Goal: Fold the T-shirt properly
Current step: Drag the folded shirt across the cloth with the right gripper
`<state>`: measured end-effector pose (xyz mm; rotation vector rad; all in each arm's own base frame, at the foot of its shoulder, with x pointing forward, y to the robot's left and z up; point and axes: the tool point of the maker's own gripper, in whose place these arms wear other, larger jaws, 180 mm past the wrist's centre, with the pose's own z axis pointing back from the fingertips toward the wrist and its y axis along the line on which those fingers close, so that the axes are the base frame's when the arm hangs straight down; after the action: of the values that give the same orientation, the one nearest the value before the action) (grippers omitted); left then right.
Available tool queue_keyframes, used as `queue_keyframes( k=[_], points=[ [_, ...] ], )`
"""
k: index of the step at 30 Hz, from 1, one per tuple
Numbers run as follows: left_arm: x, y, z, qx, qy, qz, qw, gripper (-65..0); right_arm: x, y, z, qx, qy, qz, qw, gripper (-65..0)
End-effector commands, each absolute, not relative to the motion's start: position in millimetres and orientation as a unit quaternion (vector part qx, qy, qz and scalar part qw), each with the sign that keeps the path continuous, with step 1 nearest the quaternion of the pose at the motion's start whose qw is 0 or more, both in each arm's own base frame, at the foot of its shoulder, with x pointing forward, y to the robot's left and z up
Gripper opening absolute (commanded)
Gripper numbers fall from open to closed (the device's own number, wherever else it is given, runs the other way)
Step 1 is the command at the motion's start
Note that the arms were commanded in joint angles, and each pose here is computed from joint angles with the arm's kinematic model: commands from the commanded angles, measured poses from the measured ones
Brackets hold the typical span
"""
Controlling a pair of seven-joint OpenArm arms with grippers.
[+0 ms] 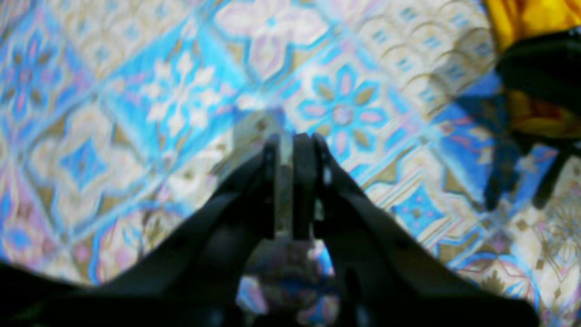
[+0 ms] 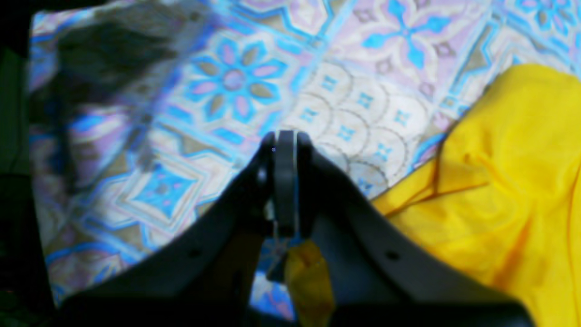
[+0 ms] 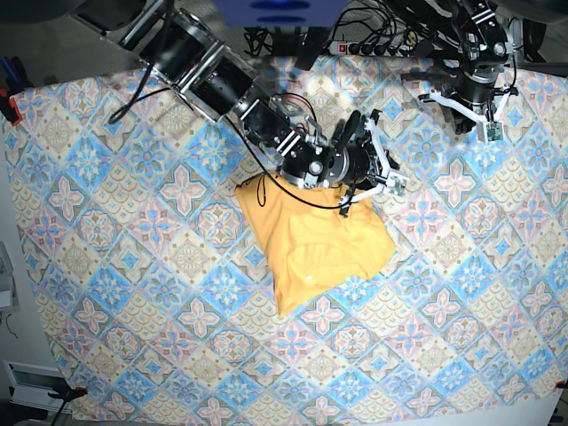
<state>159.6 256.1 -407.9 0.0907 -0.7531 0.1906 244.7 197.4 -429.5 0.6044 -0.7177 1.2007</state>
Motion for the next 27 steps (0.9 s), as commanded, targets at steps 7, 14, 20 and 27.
queue_keyframes(
  k=[7,14,20,27],
  points=[
    [150.6,255.3,-405.7,0.046,-0.377,0.136,0.915,-61.0,278.6,193.5,-439.2,0.277,-0.339,0.524,0.731,-63.9],
    [151.6,252.7,-406.6,0.043,-0.377,0.134,0.915,-61.1,308.5,161.6,-465.5,0.256,-0.341,0.471,0.772,-63.9],
    [152.7,252.6,-406.5,0.042,-0.378,0.135,0.915,-61.1,344.5,134.8,-468.4,0.225,-0.37,0.403,0.806,-63.9],
    [156.3,248.9,-402.4,0.017,-0.394,0.155,0.906,-61.1,376.5,100.6,-463.5,0.2,-0.384,0.369,0.822,-63.9]
  ],
)
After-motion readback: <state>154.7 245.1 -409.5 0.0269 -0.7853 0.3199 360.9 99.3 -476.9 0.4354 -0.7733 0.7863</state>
